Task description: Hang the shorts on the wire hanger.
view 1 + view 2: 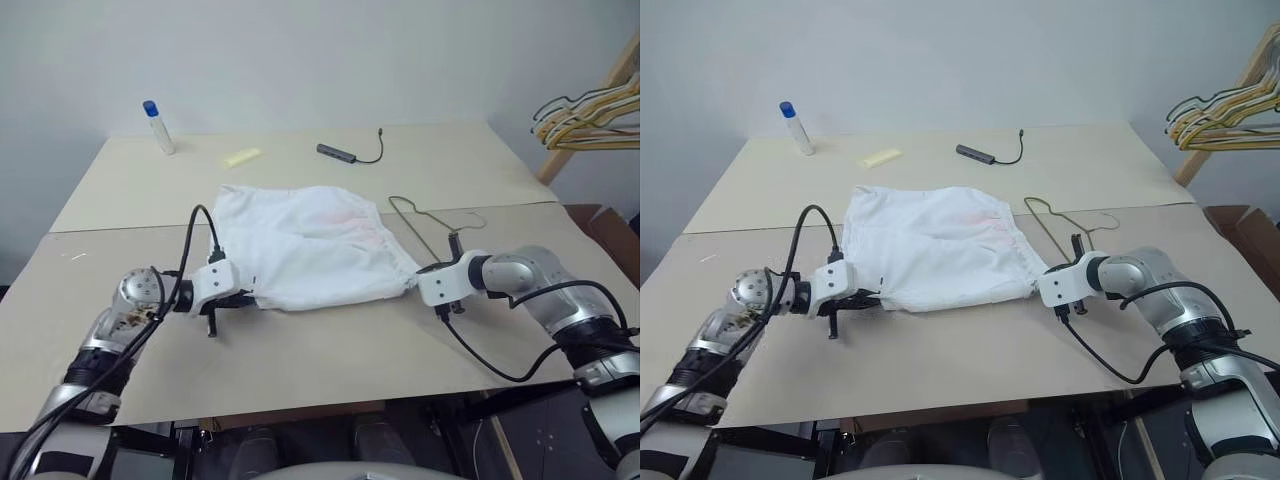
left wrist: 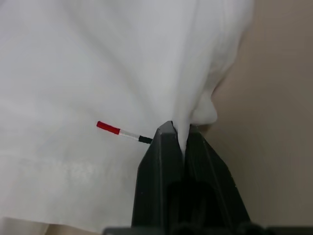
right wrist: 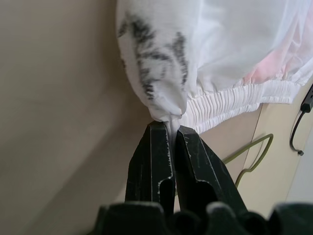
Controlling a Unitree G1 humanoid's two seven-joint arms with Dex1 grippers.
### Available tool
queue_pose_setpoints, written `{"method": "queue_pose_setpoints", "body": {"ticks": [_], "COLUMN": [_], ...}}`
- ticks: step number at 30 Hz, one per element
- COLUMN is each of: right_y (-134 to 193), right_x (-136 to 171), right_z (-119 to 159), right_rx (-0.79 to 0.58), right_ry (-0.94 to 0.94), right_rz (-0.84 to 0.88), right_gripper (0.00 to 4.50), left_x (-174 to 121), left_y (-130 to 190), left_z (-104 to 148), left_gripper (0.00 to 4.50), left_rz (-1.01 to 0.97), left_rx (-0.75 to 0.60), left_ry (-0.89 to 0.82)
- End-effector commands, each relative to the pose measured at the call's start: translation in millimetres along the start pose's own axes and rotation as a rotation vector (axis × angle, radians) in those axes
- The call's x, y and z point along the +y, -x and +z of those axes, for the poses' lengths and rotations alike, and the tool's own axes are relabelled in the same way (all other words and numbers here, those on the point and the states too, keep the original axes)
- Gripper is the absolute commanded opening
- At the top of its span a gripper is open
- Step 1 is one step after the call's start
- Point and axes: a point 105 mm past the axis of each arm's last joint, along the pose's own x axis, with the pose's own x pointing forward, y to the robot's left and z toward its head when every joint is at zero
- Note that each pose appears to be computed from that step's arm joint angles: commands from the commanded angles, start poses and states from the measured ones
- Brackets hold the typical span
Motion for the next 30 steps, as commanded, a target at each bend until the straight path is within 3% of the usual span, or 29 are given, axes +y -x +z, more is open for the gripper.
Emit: {"method": "queue_pose_setpoints", "body": {"ticks": [1, 9, 17, 22, 30], "right_y": [9, 24, 47, 40, 41], "right_x": [-13, -6, 21, 33, 40], "right_z": [-1, 31, 76, 83, 94], "right_rx": [0.004, -0.080, -0.138, -0.129, -0.184], "right_ry": [-0.008, -0.029, 0.012, 0.053, 0.086], "right_rz": [-0.052, 0.038, 0.219, 0.250, 0.285], "right_gripper": [0.00, 0.00, 0.00, 0.00, 0.00], "left_x": [5, -18, -79, -113, -120], "left_y": [17, 46, 84, 88, 88], "left_z": [10, 7, 8, 16, 0], "left_gripper": [0.01, 0.01, 0.01, 0.01, 0.01], "left_rz": [0.001, -0.160, -0.417, -0.516, -0.484], "left_rx": [-0.017, 0.031, 0.090, 0.049, 0.112], "left_ry": [-0.059, -0.061, 0.010, 0.095, 0.082]}}
